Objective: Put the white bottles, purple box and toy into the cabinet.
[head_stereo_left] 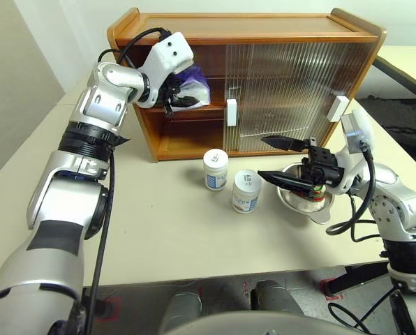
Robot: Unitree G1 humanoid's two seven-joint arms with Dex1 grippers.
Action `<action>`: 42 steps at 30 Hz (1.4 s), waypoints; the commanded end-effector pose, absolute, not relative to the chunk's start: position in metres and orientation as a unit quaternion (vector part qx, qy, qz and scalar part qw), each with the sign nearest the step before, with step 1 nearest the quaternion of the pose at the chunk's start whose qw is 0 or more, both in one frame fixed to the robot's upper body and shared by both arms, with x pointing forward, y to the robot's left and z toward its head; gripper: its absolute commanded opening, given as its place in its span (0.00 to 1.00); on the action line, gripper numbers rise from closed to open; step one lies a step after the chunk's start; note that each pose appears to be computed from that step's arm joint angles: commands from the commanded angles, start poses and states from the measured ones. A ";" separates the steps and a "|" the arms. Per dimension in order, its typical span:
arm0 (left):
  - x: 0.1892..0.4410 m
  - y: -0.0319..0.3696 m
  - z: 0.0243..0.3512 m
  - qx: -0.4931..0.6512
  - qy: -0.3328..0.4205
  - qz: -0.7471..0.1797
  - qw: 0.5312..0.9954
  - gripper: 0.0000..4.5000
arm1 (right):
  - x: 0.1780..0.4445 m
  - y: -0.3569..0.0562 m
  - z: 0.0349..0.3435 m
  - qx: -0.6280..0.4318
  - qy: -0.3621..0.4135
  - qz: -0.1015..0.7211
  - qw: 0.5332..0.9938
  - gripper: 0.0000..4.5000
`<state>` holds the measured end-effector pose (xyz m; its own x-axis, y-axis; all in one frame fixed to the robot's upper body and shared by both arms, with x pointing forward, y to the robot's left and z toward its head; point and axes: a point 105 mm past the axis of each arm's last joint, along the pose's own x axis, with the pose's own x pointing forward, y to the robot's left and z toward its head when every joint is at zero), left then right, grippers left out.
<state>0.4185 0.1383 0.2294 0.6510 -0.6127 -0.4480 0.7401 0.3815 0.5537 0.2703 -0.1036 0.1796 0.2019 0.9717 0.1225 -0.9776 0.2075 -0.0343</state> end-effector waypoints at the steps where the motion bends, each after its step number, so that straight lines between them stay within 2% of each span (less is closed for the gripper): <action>1: 0.421 0.136 0.228 0.378 0.083 -0.409 0.826 0.75 | 0.269 -0.105 0.181 0.018 -0.061 0.628 0.775 1.00; 4: 0.421 0.133 0.235 0.378 0.063 -0.408 0.829 1.00 | 0.269 -0.104 0.181 0.018 -0.061 0.629 0.775 1.00; 7: 0.421 0.130 0.244 0.383 0.037 -0.402 0.831 1.00 | 0.269 -0.104 0.181 0.018 -0.060 0.630 0.774 1.00; 12: 0.415 0.117 0.279 0.350 -0.071 -0.387 0.850 1.00 | 0.269 -0.105 0.179 0.019 -0.055 0.630 0.774 1.00; 18: 0.399 0.112 0.288 0.314 -0.101 -0.397 0.857 1.00 | 0.271 -0.105 0.178 0.019 -0.052 0.631 0.773 1.00; 27: 0.351 0.113 0.262 0.198 -0.064 -0.424 0.882 1.00 | 0.271 -0.107 0.178 0.019 -0.047 0.632 0.773 1.00; 33: 0.346 0.120 0.240 0.142 -0.058 -0.364 0.919 1.00 | 0.271 -0.107 0.177 0.019 -0.045 0.635 0.771 1.00; 35: 0.346 0.115 0.236 0.087 -0.061 -0.350 0.931 1.00 | 0.272 -0.107 0.177 0.018 -0.043 0.636 0.770 1.00; 40: 0.346 0.102 0.221 0.033 -0.061 -0.319 0.945 0.64 | 0.272 -0.108 0.176 0.018 -0.042 0.636 0.770 1.00; 42: 0.349 0.100 0.214 0.031 -0.059 -0.306 0.950 0.46 | 0.272 -0.108 0.175 0.018 -0.042 0.636 0.770 1.00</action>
